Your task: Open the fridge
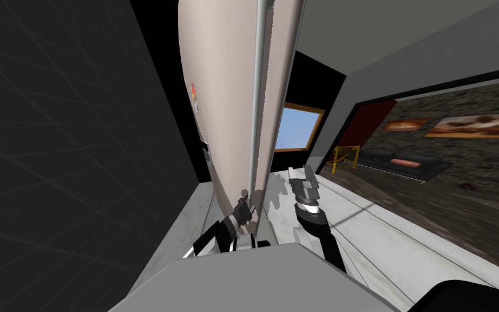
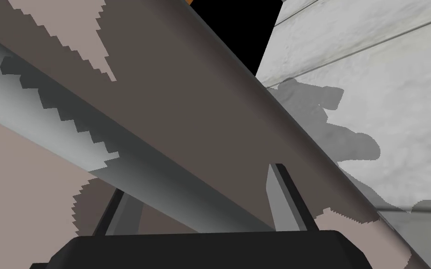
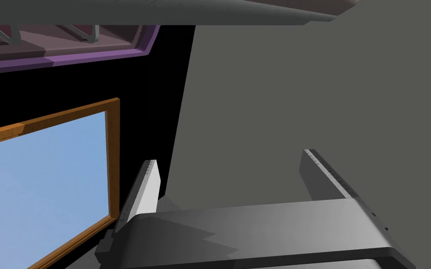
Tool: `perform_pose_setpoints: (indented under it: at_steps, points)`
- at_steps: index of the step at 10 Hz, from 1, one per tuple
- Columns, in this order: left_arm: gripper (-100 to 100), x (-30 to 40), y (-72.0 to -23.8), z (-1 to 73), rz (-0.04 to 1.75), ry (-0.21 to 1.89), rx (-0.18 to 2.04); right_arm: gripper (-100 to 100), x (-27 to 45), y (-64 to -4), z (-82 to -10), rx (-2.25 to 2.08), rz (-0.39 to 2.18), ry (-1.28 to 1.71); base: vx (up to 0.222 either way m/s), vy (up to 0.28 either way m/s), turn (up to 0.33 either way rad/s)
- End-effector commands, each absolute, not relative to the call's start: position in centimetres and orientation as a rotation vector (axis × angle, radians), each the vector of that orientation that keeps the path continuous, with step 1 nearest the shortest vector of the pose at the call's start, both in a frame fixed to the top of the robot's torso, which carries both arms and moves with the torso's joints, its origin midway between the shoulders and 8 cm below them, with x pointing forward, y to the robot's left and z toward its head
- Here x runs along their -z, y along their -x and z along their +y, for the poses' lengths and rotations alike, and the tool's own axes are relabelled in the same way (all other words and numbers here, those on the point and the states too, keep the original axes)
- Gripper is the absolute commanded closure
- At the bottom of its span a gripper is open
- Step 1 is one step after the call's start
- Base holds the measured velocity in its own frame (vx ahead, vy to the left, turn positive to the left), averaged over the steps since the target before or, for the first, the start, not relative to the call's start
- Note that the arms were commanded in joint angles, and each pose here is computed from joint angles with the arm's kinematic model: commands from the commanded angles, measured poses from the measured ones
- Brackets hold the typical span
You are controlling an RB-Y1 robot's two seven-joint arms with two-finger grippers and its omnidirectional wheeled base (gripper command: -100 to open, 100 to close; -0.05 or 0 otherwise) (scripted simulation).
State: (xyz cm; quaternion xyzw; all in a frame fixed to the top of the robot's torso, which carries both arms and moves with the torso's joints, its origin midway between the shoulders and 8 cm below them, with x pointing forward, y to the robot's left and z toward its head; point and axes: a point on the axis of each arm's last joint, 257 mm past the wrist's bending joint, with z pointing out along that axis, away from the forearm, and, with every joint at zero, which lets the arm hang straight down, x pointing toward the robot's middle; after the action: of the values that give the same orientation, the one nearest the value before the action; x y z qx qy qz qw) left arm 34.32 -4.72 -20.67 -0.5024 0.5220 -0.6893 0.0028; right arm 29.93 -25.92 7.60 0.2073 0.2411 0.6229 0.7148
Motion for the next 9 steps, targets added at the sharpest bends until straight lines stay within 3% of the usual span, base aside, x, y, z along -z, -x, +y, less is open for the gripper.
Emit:
perform_pose_setpoints:
  at_steps: [1,7,9]
  points:
    - [100,21.03,-33.78,-5.07,1.661,1.569,2.159,0,-7.6,-29.93,-25.92,-1.38,0.534,-0.459,-0.01,-0.007,0.04]
    - [100,21.03,-33.78,-5.07,1.661,1.569,2.159,0,-7.6,-29.93,-25.92,-1.38,0.534,-0.459,0.007,-0.006,-0.005]
    - [100,20.57,-33.41,-5.25,1.672,1.54,2.176,0,-7.6,-29.93,-25.92,-1.38,0.534,-0.459,-0.045,0.141,-0.133]
